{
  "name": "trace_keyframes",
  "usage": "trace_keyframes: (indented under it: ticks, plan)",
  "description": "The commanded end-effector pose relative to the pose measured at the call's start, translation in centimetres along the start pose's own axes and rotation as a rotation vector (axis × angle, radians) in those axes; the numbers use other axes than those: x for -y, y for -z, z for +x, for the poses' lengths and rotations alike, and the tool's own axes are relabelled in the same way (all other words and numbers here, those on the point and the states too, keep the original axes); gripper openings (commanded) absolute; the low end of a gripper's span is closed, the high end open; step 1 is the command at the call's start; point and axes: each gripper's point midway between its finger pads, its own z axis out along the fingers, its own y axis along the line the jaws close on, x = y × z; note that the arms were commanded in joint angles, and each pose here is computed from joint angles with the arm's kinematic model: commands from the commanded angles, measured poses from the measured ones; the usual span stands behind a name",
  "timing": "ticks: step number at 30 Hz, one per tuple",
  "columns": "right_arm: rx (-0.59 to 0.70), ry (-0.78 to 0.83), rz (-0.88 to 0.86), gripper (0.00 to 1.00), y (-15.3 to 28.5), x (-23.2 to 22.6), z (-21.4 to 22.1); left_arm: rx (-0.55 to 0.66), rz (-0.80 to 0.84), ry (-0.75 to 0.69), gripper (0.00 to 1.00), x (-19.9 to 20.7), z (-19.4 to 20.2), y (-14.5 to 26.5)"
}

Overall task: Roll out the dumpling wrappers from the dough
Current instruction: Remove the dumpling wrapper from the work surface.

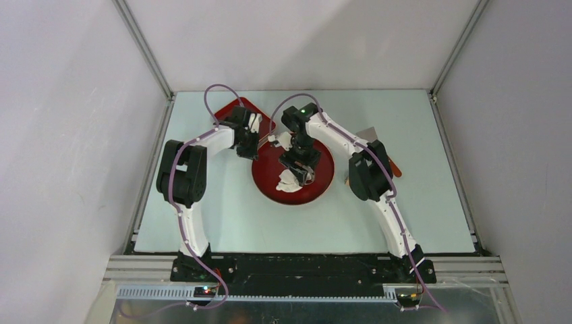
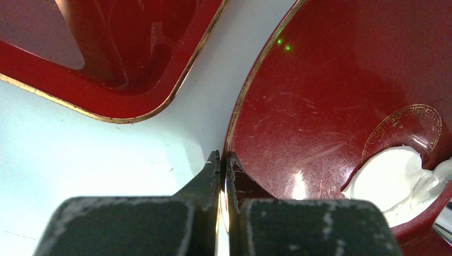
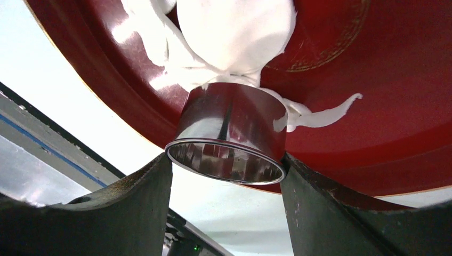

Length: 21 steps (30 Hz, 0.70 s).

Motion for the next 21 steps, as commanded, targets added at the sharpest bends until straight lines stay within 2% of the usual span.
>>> trace_keyframes:
  ticks: [1,14,18,19,20,21]
  plan:
    - [0.094,0.021,0.032,0.40,2.5,-0.4,-2.1,0.055,0.001,-0.001,0.00,0.3,-1.2,1.4]
    - [-0.031,0.037,0.043,0.41,0.0,0.2,0.3,0.055,0.001,-0.002,0.00,0.3,-1.2,1.4]
    - [0.010,0.044,0.066,0.37,0.0,0.3,-0.3,0.055,0.001,-0.001,0.00,0.3,-1.2,1.4]
    - [0.088,0.062,0.102,0.36,0.7,0.7,-1.7,0.055,0.002,-0.001,0.00,0.3,-1.3,1.4]
    - [0.092,0.063,0.119,0.36,0.8,0.6,-1.0,0.054,0.000,-0.001,0.00,0.3,-1.2,1.4]
    - [0.150,0.078,0.143,0.36,1.1,1.0,-2.0,0.056,0.000,-0.001,0.00,0.3,-1.3,1.4]
